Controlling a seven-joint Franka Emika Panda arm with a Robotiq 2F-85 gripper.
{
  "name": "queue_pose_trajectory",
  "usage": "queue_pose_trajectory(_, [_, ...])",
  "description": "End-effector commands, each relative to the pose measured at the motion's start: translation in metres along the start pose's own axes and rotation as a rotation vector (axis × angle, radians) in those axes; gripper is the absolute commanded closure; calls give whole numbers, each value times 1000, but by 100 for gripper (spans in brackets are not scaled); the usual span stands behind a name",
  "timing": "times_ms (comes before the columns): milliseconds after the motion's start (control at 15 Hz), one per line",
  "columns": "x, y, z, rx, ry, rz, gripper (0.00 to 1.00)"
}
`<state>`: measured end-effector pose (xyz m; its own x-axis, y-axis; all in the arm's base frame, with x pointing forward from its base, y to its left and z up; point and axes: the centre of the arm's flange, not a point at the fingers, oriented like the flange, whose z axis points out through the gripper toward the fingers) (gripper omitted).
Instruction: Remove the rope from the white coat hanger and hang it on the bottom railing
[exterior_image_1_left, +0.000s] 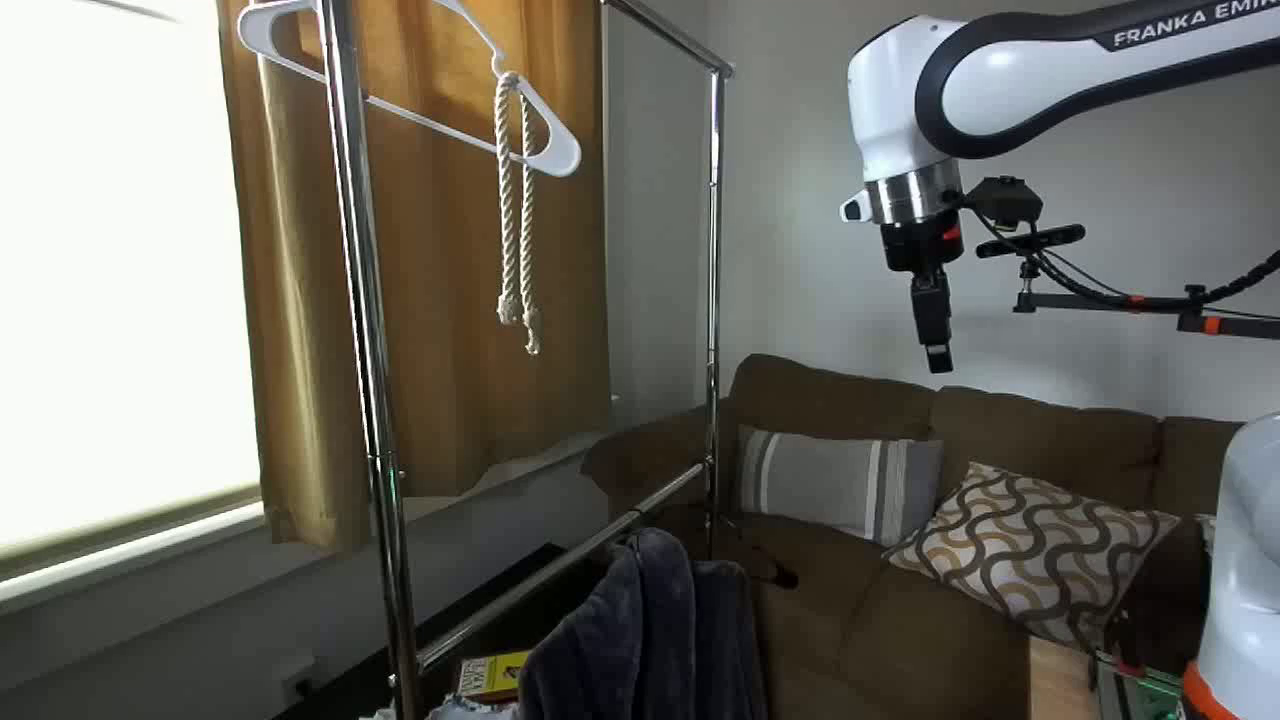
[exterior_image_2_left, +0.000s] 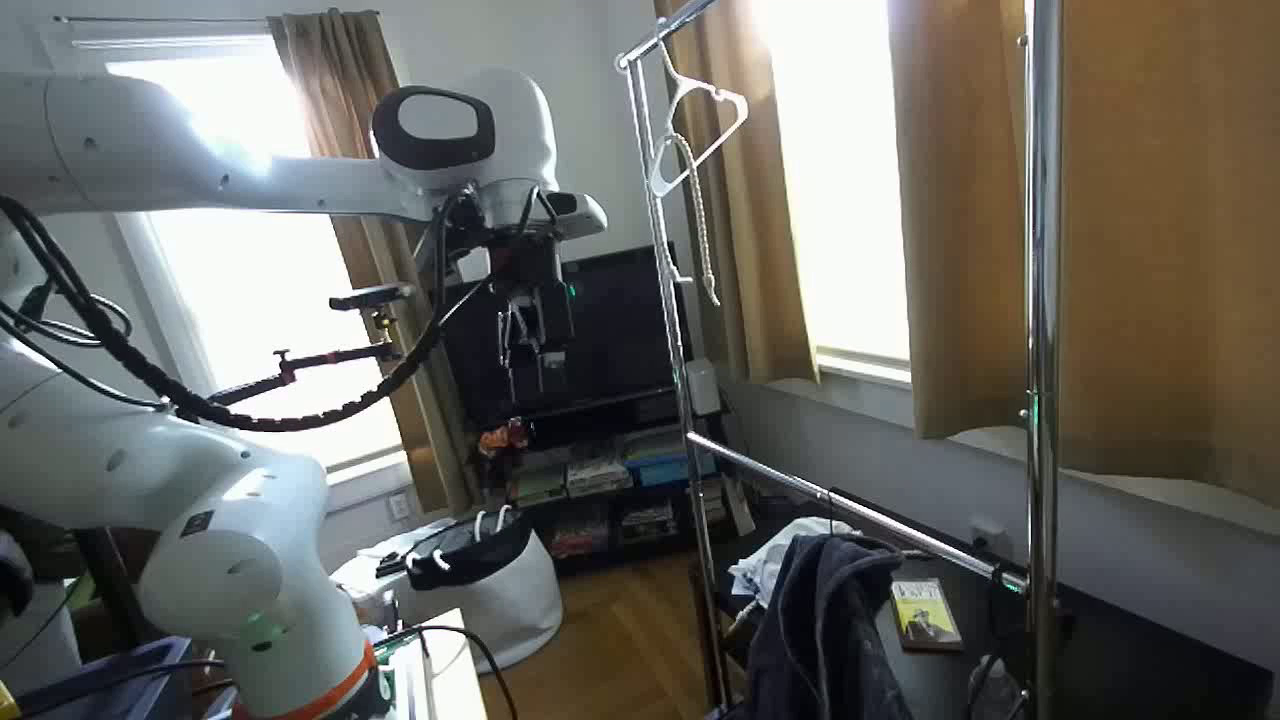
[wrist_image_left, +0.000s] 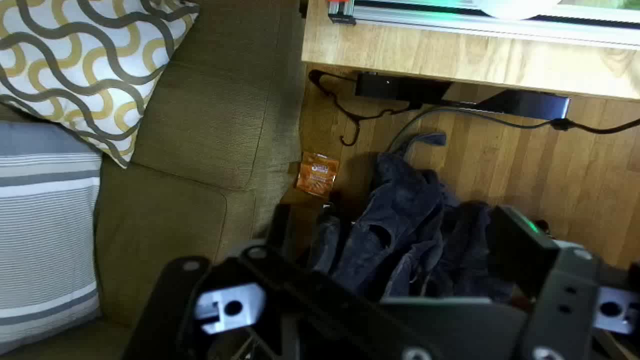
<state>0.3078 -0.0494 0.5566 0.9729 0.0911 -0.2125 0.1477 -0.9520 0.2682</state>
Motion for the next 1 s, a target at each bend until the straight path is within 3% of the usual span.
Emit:
queue_pose_trajectory(0, [0,0,0,0,1,0,0])
queue_pose_trajectory(267, [7,0,-10,-4,31,1,0])
queue_pose_trajectory(667, [27,16,-116,-65,371,-1,0])
queue_pose_trajectory(933, [34,17,-192,-86,581,-119,0])
